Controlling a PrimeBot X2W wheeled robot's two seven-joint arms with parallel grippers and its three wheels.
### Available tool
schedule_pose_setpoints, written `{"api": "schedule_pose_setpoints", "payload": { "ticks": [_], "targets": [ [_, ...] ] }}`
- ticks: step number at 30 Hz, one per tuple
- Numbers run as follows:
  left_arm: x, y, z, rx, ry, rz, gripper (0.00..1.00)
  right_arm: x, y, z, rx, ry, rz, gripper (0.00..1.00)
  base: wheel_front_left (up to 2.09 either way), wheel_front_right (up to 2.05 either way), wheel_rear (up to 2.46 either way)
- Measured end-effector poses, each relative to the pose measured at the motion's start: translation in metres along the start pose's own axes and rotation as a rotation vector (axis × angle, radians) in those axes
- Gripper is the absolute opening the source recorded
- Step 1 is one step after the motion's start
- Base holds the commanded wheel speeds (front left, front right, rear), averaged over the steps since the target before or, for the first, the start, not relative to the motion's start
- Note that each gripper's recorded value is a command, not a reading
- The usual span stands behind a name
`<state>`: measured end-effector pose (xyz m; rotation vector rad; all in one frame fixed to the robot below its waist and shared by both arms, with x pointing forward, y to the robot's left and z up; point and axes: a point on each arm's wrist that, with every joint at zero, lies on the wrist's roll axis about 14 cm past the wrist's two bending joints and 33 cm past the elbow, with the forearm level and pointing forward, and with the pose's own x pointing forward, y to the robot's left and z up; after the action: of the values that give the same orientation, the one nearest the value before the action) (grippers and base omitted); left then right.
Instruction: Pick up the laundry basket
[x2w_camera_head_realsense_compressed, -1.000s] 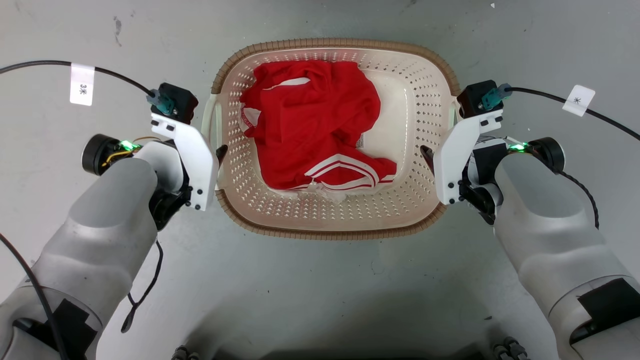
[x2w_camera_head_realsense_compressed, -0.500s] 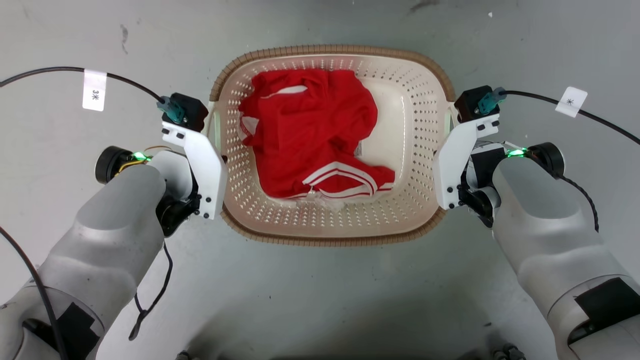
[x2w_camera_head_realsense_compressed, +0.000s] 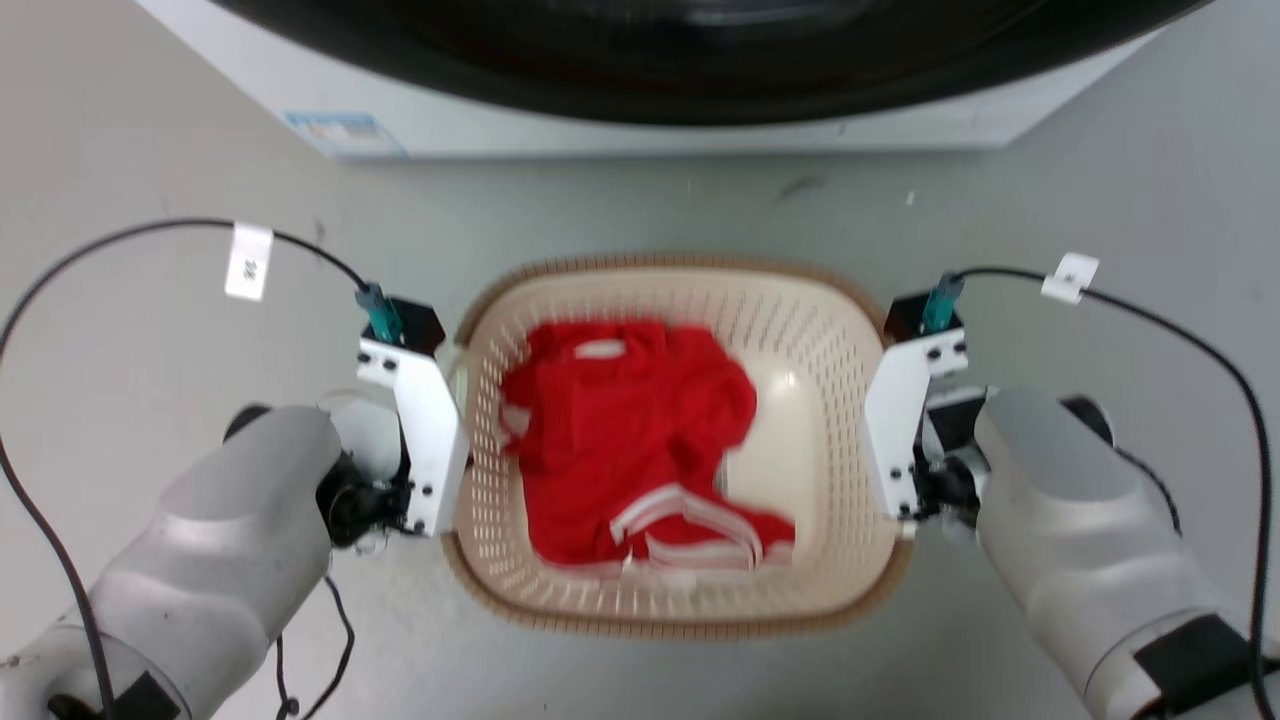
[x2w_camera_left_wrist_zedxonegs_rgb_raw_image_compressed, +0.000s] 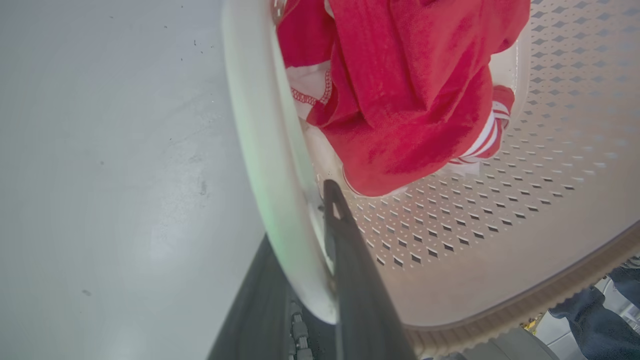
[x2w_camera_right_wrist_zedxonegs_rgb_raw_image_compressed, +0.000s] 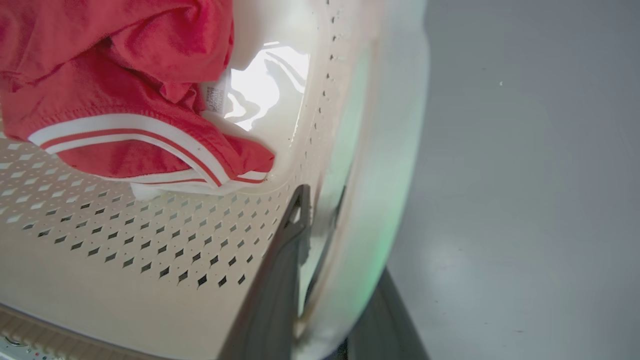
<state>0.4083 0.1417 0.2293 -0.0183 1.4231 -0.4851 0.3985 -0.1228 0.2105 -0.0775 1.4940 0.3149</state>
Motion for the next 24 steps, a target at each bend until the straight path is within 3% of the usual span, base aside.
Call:
{"api": "schedule_pose_setpoints", "payload": {
  "ticks": [7,24],
  "targets": [
    [-0.052,-0.021,-0.01,0.011,0.001,-0.001,0.0,-0.051,0.012,-0.028,0.014,0.075,-0.001,0.0,0.0,0.0,0.0],
    [-0.132,-0.062,-0.047,0.033,-0.053,0.045,0.0,-0.148,0.035,-0.057,-0.023,-0.047,-0.038,0.0,0.0,0.0,0.0]
  ]
}}
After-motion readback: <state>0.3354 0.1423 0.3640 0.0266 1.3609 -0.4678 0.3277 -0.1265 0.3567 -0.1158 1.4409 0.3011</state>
